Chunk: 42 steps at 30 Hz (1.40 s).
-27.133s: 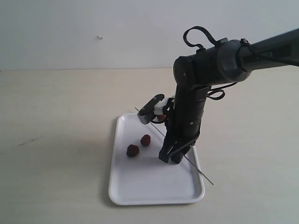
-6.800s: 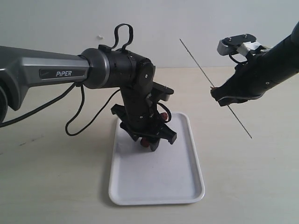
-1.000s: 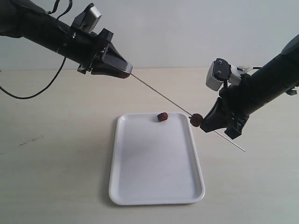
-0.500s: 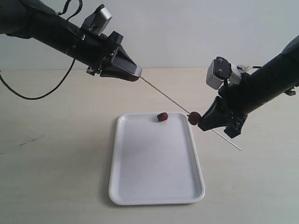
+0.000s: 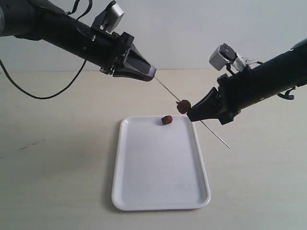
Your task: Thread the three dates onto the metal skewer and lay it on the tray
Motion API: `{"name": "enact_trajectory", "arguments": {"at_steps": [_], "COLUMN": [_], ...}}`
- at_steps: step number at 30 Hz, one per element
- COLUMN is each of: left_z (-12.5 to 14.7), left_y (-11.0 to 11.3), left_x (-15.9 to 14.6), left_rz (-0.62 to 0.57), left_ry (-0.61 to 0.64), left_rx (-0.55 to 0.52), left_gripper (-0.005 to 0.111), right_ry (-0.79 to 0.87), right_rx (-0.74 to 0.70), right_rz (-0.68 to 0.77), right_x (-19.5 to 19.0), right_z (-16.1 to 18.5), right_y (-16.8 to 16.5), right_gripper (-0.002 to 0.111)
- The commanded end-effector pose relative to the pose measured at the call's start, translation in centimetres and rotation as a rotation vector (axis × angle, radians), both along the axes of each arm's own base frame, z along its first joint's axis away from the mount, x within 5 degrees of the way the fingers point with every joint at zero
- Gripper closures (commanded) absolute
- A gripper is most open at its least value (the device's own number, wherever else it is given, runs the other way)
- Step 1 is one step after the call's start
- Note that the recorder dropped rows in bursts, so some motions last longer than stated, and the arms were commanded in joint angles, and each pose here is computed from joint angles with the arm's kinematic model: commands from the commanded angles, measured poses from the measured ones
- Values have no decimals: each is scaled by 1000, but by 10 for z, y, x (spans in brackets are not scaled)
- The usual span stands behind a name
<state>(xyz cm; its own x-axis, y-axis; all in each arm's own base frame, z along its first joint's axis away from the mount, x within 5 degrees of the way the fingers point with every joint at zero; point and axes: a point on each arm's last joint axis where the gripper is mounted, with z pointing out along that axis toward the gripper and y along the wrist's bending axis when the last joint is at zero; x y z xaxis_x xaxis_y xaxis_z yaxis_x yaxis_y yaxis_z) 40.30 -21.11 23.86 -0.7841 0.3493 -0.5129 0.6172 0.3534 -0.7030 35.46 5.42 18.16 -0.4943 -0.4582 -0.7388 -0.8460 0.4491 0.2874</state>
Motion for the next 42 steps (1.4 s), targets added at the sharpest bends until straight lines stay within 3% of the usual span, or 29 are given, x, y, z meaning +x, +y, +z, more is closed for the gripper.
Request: {"name": "enact_trajectory", "arguments": {"at_steps": [1, 5, 19, 25, 31, 35, 39, 42], "left_z": [2, 2, 1, 0, -5, -8, -10, -14], "left_y": [-10, -14, -19, -14, -11, -9, -18, -33], "left_x": [-5, -8, -11, 0, 5, 8, 7, 2], "left_rz": [-27, -43, -71, -18, 11, 27, 44, 48], "left_ry": [-4, -12, -40, -144, -203, -236, -260, -301], "left_rx": [-33, -30, -28, 2, 66, 106, 125, 200], "left_gripper": [78, 55, 54, 31, 30, 30, 30, 30], "right_ry": [5, 4, -5, -2, 1, 40, 83, 90], "right_rx": [70, 89, 78, 23, -5, -61, -129, -219], "right_rz": [-55, -69, -93, -192, -257, -395, -549, -628], "right_x": [3, 4, 7, 13, 17, 22, 27, 28], "right_z": [6, 7, 7, 3, 1, -4, -9, -14], "right_y": [2, 3, 2, -4, -8, -16, -26, -36], "right_gripper": [108, 108, 108, 108, 108, 108, 108, 108]}}
